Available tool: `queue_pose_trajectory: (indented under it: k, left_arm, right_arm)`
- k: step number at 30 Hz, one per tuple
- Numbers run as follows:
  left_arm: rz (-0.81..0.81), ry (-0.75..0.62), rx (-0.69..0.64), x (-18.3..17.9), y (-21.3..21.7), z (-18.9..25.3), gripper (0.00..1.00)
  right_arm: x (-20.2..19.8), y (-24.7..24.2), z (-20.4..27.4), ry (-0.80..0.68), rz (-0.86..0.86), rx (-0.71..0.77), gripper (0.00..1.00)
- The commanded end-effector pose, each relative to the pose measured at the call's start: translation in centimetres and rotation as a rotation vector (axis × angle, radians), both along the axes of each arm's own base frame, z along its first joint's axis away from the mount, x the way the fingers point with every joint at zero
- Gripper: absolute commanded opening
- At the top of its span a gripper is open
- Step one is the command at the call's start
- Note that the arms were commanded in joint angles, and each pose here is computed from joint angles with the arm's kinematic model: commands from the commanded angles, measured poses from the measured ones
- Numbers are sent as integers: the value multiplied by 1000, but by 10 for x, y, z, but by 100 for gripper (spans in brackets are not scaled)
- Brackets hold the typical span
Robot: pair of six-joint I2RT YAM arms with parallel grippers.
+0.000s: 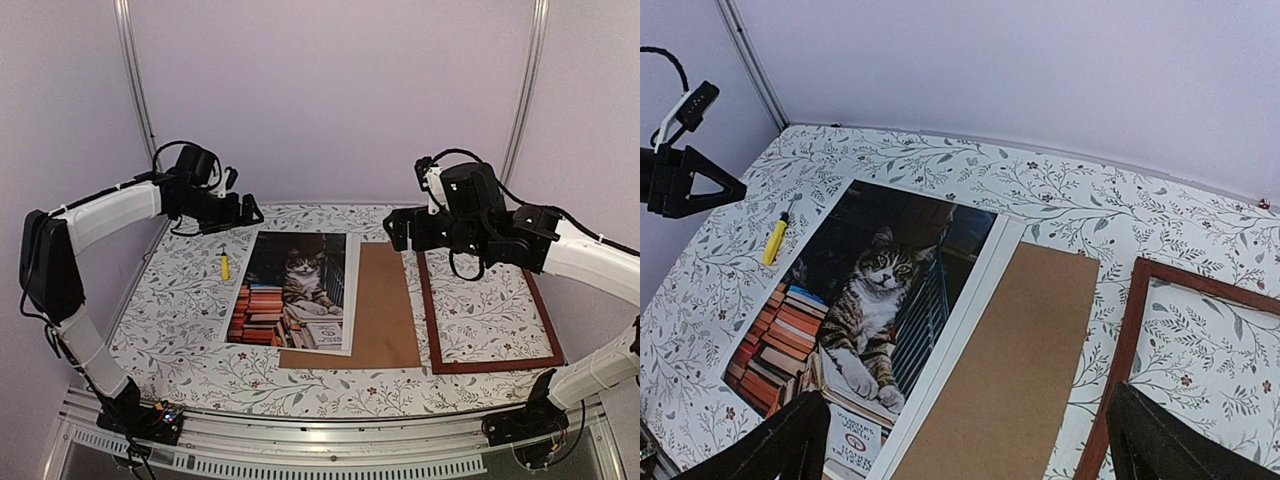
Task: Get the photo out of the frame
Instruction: Reset both arms
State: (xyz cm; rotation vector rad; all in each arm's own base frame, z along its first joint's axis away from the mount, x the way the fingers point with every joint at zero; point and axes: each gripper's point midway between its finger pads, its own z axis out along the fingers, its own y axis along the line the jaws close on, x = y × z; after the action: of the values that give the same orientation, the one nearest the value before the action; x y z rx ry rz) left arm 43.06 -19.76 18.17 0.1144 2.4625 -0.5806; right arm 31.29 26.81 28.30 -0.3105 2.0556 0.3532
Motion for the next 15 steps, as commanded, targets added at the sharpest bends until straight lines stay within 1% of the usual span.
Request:
queue_pose_trajectory:
  k: [1,7,12,15]
  left_arm:
    - [-31,-119,1,-9,-11,36,99]
    - [-47,-218,-24,-24,-19,55,99]
    - [-31,-322,-35,-39,-15,64,99]
    - [-35,-398,-67,-50,-13,71,99]
  right_arm:
    - [3,-17,26,-90,-78,111,99]
    - [-1,-37,29,-152,-136,185,99]
    - [-1,-56,24,-223,-177,209,99]
    - [4,-69,18,-217,-191,234,99]
